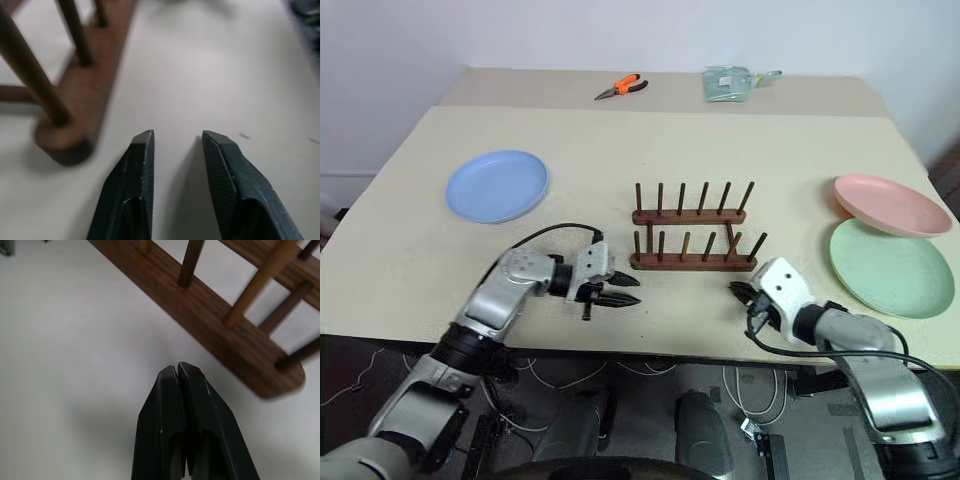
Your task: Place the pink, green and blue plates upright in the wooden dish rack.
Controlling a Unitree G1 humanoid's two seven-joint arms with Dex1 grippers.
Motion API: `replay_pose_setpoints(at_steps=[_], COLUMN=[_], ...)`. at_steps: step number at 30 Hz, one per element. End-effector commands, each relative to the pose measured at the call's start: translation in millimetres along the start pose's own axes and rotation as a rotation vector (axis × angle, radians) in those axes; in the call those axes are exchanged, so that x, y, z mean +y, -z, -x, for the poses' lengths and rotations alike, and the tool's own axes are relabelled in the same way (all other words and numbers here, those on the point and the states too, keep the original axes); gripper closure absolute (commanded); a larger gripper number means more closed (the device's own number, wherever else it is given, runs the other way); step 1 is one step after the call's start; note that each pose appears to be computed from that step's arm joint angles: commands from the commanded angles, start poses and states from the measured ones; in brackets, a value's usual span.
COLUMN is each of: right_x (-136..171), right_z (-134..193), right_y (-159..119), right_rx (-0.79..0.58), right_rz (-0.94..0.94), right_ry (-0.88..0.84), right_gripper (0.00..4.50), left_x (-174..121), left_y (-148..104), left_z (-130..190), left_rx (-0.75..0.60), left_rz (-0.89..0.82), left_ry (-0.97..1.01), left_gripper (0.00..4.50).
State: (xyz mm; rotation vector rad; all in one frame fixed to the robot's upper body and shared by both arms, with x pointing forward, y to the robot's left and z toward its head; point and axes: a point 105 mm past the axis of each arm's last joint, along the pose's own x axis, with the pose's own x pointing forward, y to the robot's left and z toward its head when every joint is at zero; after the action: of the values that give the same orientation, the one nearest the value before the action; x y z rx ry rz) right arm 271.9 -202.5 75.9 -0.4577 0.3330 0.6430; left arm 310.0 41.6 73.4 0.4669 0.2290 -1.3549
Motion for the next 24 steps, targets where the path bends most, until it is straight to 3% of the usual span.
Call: replay_pose_setpoints(at_steps=[1, 6, 13, 17, 21, 24], right_x=[-8.3, -30.0, -45.5, -61.5, -83.6, -110.0], right_z=[-19.8, -43.1, -48.1, -23.4, 21.1, 47.5], right_y=[-2.4, -0.1, -5.6, -9.3, -23.1, -35.3], right_rx=[-0.009, 0.008, -0.015, -0.01, 0.029, 0.076], right_rz=[0.04, 0.038, 0.044, 0.07, 0.234, 0.338], right_ry=[0.087, 0.204, 0.233, 0.259, 0.302, 0.389], right_gripper=[4.45, 4.45, 4.45, 3.18, 1.24, 1.24], left_x=[23.9, 54.0, 64.9, 59.4, 45.4, 34.2], left_y=[26.6, 41.1, 36.6, 23.3, 10.3, -6.0], left_z=[-3.6, -3.6, -5.9, -7.2, -6.6, -5.9], left_rx=[0.13, 0.185, 0.152, 0.078, -0.007, -0.093], left_rz=[0.051, 0.1, 0.095, 0.069, 0.041, 0.025], left_ry=[-0.196, -0.385, -0.422, -0.378, -0.303, -0.24], left_gripper=[3.01, 3.01, 3.01, 3.01, 3.01, 3.01])
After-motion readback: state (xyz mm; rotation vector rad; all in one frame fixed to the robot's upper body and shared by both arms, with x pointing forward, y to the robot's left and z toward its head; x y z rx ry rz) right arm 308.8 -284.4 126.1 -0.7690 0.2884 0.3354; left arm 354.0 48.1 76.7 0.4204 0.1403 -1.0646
